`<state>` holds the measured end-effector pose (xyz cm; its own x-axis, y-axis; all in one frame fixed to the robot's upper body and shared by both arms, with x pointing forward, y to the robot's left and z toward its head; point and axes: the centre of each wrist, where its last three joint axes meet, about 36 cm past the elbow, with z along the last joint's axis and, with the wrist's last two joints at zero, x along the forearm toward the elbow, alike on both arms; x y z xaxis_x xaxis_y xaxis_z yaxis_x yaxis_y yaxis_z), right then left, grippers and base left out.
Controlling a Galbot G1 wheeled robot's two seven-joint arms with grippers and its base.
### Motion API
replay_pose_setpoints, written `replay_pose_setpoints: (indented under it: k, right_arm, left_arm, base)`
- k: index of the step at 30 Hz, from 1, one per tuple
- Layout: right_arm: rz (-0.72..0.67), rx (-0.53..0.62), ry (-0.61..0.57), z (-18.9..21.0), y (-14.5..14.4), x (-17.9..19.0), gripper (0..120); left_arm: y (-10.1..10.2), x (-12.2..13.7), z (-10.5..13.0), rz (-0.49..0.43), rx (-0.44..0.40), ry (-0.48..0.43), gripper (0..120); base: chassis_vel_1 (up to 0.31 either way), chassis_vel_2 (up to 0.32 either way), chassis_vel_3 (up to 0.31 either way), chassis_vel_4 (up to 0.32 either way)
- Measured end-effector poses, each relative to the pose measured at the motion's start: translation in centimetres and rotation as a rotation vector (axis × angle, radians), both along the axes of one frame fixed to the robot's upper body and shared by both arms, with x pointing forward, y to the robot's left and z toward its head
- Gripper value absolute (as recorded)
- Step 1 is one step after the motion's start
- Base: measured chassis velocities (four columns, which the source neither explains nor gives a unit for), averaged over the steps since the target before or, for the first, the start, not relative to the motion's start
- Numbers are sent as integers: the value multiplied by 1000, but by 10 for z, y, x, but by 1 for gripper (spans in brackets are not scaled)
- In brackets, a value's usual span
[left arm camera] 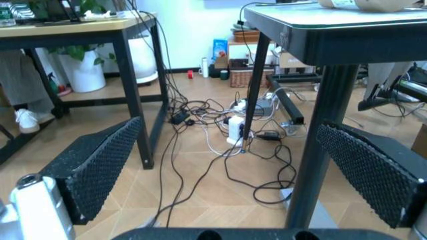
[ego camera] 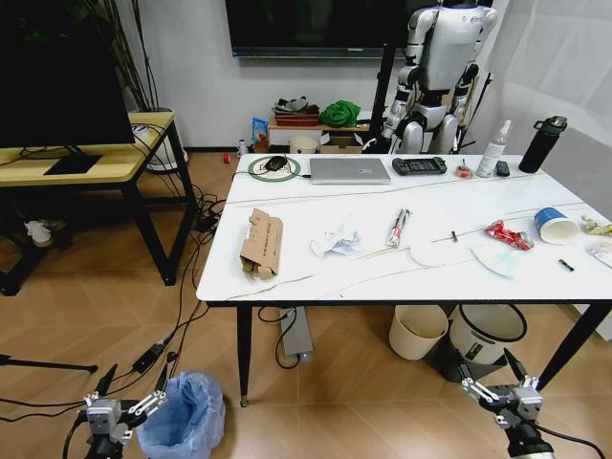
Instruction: Pick up the trash bin and place the trash from the table into it.
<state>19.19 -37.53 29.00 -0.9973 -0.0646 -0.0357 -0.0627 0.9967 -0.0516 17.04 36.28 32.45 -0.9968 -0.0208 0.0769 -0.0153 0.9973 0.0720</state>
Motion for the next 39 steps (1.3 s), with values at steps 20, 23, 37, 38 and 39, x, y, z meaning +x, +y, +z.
replay_pose_setpoints:
  k: [20,23,37,38,39]
  right_arm:
    - [0,4,4,-3,0,3,100]
    - [0,7,3,-4,0,3,100]
    - [1,11,-2,-5,1,5,100]
    - [1,14,-3,-5,2,6,100]
    - [2,17,-3,-6,3,7,100]
  left_arm:
    - [-5,-1,-1,1,-47,12,100]
    - [-5,-1,-1,1,-51,13,100]
    - [-5,-2,-5,1,-49,41,100]
    - [-4,-2,-7,4,-50,53,100]
    - [-3,-3,-9,8,-50,66,100]
  base:
    - [0,0,0,0]
    - [0,0,0,0]
    - [0,0,0,0]
    - [0,0,0,0]
    - [0,0,0,0]
